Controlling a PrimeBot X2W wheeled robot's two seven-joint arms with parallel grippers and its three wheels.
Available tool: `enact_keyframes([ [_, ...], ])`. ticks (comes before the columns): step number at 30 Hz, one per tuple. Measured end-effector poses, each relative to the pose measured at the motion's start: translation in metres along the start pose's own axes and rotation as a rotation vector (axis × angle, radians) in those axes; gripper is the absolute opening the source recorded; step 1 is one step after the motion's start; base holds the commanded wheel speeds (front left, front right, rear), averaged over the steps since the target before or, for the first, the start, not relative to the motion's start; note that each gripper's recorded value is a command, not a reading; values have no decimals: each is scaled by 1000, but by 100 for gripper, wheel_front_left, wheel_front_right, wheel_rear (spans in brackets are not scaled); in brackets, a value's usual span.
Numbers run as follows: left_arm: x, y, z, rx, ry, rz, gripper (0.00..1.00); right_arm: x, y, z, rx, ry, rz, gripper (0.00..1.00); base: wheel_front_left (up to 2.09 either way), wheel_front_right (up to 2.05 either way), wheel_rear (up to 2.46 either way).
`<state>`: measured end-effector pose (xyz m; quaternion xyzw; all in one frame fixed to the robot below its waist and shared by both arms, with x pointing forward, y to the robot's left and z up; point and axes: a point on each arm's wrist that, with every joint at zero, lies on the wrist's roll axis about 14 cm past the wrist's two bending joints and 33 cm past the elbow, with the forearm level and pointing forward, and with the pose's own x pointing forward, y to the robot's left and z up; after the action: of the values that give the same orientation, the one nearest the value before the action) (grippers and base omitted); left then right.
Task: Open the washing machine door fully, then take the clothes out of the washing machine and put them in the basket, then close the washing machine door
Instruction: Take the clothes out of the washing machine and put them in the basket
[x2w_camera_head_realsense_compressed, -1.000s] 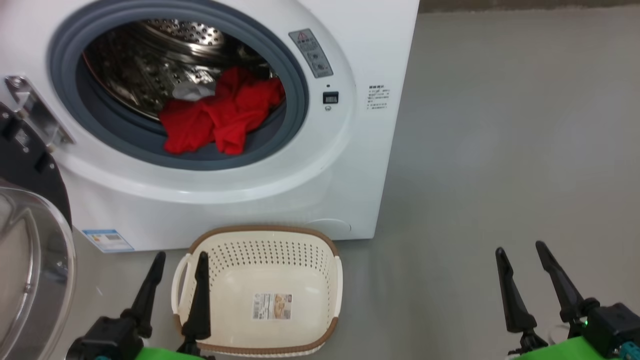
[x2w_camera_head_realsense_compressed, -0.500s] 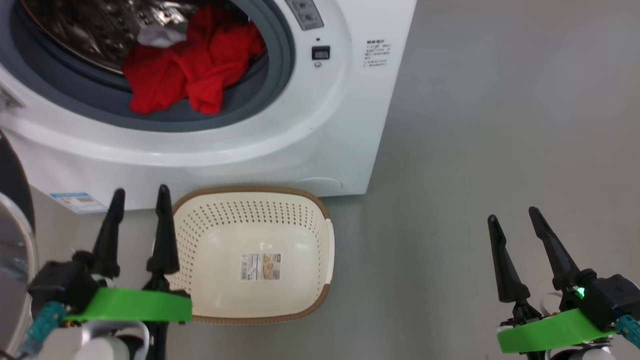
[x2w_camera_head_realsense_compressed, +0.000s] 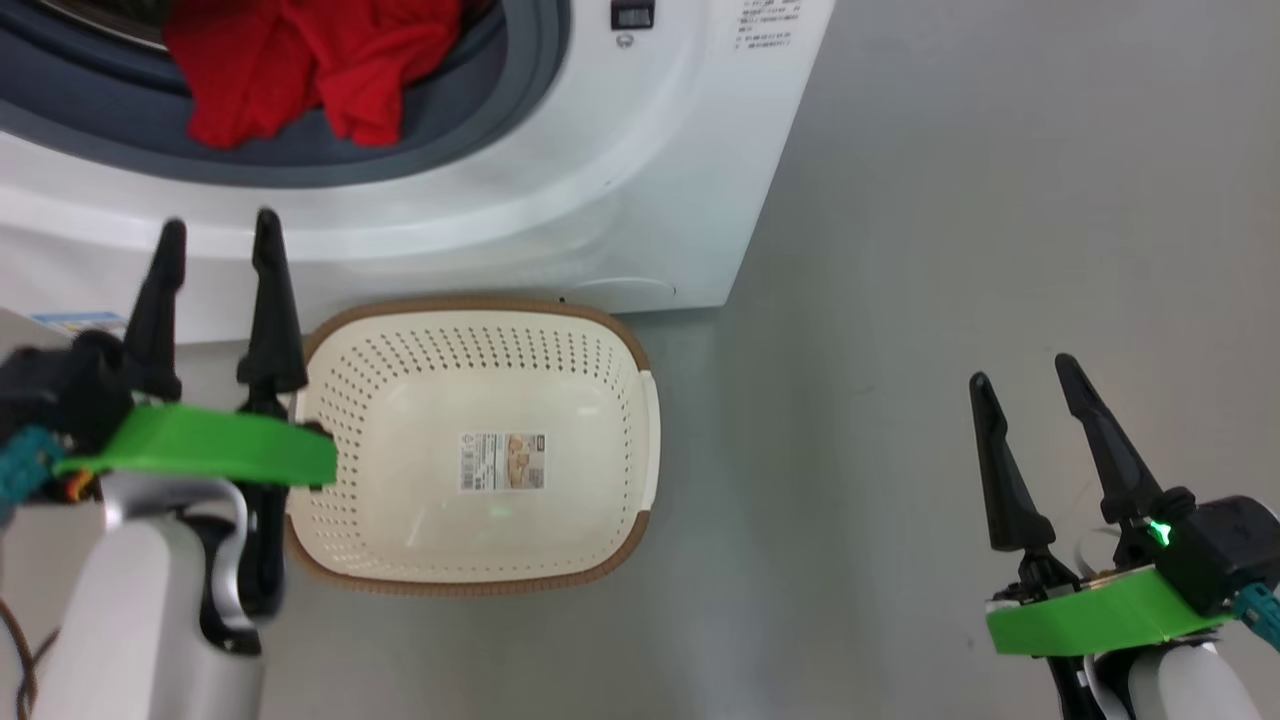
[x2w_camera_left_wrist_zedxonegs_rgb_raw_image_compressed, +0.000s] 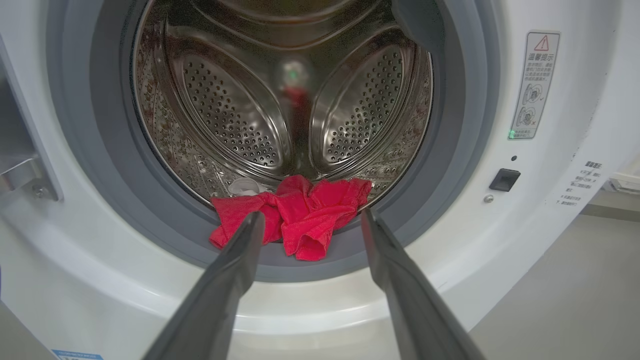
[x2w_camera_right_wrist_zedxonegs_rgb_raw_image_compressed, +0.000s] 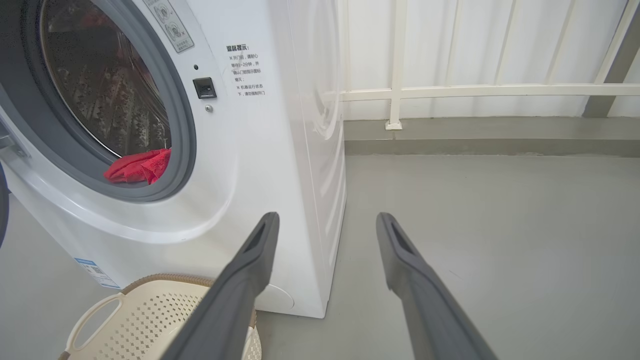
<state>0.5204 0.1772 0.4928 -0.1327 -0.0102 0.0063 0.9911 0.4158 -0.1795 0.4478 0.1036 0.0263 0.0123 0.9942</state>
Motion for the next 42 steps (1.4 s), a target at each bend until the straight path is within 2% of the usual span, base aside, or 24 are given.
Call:
enact_keyframes([
  [7, 36, 8, -16, 28, 51, 8, 100, 14, 5, -15, 1, 31, 21, 100, 0, 0, 0],
  [20, 90, 8, -49, 78, 143, 15, 100, 19, -11, -33, -14, 76, -17, 100, 0, 0, 0],
  [32, 120, 26, -65, 138, 233, 72, 100, 15, -13, -49, -23, 127, -22, 100, 0, 0, 0],
  [42, 140, 22, -81, 135, 285, 71, 100, 17, -16, -56, -31, 144, -25, 100, 0, 0, 0],
])
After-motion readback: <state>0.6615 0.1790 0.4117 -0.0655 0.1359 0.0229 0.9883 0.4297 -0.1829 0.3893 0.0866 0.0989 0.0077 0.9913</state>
